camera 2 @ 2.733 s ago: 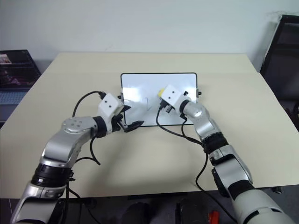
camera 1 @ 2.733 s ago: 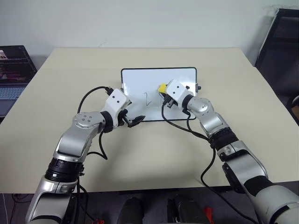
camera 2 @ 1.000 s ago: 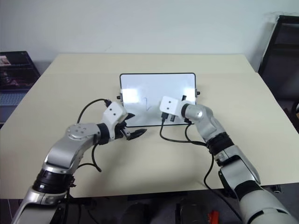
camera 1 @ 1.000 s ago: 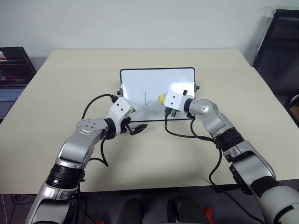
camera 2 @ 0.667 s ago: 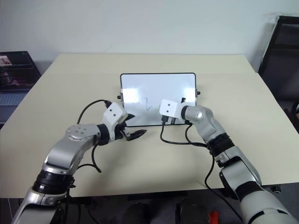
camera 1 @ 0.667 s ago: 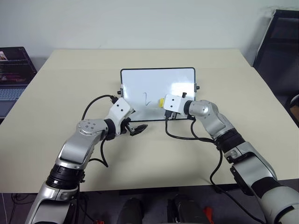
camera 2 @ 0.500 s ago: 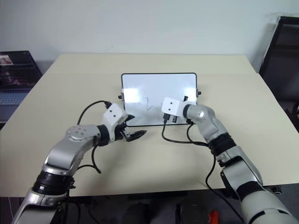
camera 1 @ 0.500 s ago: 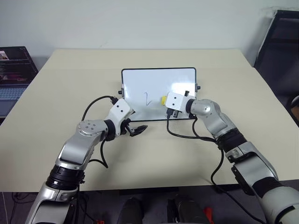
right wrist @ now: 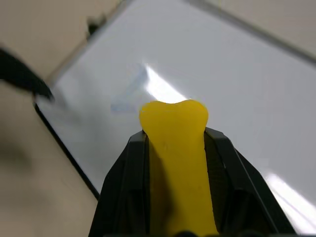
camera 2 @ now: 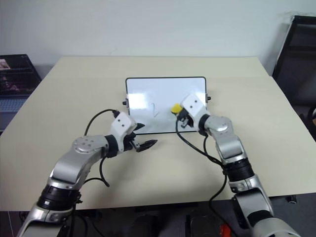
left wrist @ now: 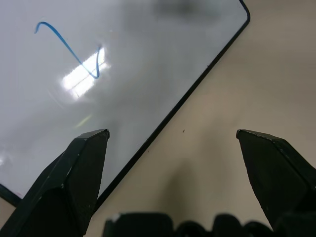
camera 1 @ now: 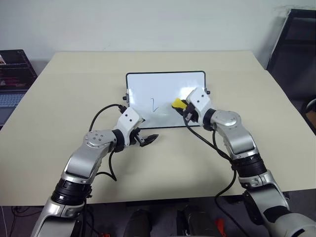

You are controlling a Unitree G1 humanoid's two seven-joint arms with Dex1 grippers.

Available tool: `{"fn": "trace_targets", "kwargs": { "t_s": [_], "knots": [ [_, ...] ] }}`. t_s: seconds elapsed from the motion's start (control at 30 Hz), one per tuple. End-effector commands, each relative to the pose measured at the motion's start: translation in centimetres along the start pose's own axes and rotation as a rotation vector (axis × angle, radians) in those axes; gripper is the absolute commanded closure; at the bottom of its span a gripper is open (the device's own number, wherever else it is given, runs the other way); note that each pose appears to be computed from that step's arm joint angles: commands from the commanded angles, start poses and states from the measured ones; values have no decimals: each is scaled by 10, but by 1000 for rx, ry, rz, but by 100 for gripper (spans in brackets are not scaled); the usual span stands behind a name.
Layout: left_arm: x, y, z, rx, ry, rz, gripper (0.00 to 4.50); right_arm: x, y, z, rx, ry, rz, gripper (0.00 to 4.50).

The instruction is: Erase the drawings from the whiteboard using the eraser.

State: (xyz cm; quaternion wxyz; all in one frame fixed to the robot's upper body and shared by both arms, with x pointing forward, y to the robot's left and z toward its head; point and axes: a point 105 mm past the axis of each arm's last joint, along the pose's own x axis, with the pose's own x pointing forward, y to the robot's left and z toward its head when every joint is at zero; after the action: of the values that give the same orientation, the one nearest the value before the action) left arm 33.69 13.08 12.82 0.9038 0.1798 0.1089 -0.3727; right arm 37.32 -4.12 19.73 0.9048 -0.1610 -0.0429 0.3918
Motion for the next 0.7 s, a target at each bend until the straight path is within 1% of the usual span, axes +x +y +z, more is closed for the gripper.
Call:
{"fn": "trace_targets", "kwargs": {
  "t_s": [0.03,0.1,0.2,0.33,0.4,0.5,0.6,0.63,0.7],
  "knots": [
    [-7,12,15,26,-74,93,0,-16,0,24,61,-88,-10,338],
    [-9,20,15,26,-101,172,0,-25,5,27,77,-105,1,338],
    [-10,24,16,-26,-153,253,0,-36,11,21,83,-113,12,338],
    [-16,18,20,-101,-235,313,0,-51,27,5,72,-114,29,338],
    [-25,22,16,-129,-250,378,0,-55,28,-5,53,-106,1,338],
    [-37,30,2,-177,-235,463,0,-58,30,-18,22,-98,-37,338],
    [-42,28,-12,-204,-192,481,0,-57,34,-31,-36,-57,-42,338],
    [-44,28,-19,-190,-158,489,0,-55,34,-36,-24,-38,-51,338],
    [-44,28,-24,-187,-133,498,0,-53,33,-40,-4,-23,-62,338]
  ]
}}
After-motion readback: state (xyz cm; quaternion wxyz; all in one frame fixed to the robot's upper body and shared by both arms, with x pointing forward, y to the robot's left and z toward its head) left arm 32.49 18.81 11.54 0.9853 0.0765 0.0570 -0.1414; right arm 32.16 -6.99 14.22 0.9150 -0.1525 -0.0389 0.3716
